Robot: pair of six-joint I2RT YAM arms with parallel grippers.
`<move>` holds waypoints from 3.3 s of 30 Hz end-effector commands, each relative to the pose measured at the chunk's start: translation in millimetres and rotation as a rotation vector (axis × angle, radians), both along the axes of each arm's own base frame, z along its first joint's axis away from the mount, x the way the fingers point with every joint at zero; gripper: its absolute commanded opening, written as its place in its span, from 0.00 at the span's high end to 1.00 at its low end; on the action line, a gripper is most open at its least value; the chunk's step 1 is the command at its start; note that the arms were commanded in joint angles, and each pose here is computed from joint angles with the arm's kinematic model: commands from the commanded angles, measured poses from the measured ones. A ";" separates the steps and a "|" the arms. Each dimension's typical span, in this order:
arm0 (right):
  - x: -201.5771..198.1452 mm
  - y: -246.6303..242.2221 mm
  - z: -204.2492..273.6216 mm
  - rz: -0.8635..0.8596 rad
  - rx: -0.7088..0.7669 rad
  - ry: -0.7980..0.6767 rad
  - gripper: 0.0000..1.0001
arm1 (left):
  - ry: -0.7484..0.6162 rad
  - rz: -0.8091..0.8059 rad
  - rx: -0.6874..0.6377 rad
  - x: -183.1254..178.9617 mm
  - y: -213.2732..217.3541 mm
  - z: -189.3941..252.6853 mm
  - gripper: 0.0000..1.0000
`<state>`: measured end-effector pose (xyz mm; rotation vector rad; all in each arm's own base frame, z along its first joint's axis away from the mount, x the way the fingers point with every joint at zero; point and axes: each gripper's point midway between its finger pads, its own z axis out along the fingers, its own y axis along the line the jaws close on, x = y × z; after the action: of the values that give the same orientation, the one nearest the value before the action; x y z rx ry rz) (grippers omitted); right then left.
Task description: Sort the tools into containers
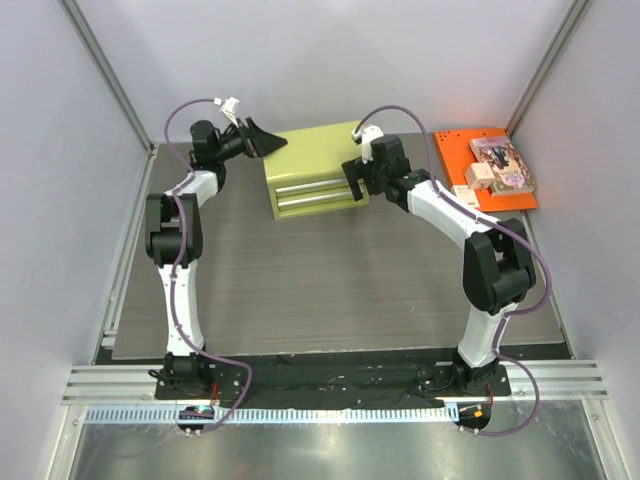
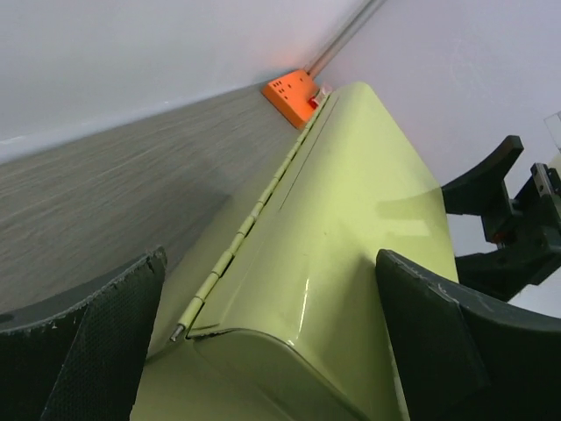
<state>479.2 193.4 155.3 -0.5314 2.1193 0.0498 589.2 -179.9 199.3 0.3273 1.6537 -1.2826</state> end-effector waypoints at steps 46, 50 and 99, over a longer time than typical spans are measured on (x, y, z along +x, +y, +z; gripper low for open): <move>102.4 -153.1 23.2 -0.408 0.468 -0.014 0.01 | -0.028 0.245 0.350 -156.8 54.9 50.2 0.00; 119.5 -150.0 2.3 -0.397 0.604 0.062 0.02 | -0.009 0.268 0.356 -177.3 72.5 38.4 0.00; -27.0 7.8 -65.2 0.162 0.555 0.410 0.04 | -0.041 0.345 0.391 -226.5 99.2 36.9 0.00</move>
<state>479.6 195.4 51.0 -0.2164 2.3791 0.8826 366.2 -82.9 221.4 0.2626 1.8823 -0.7221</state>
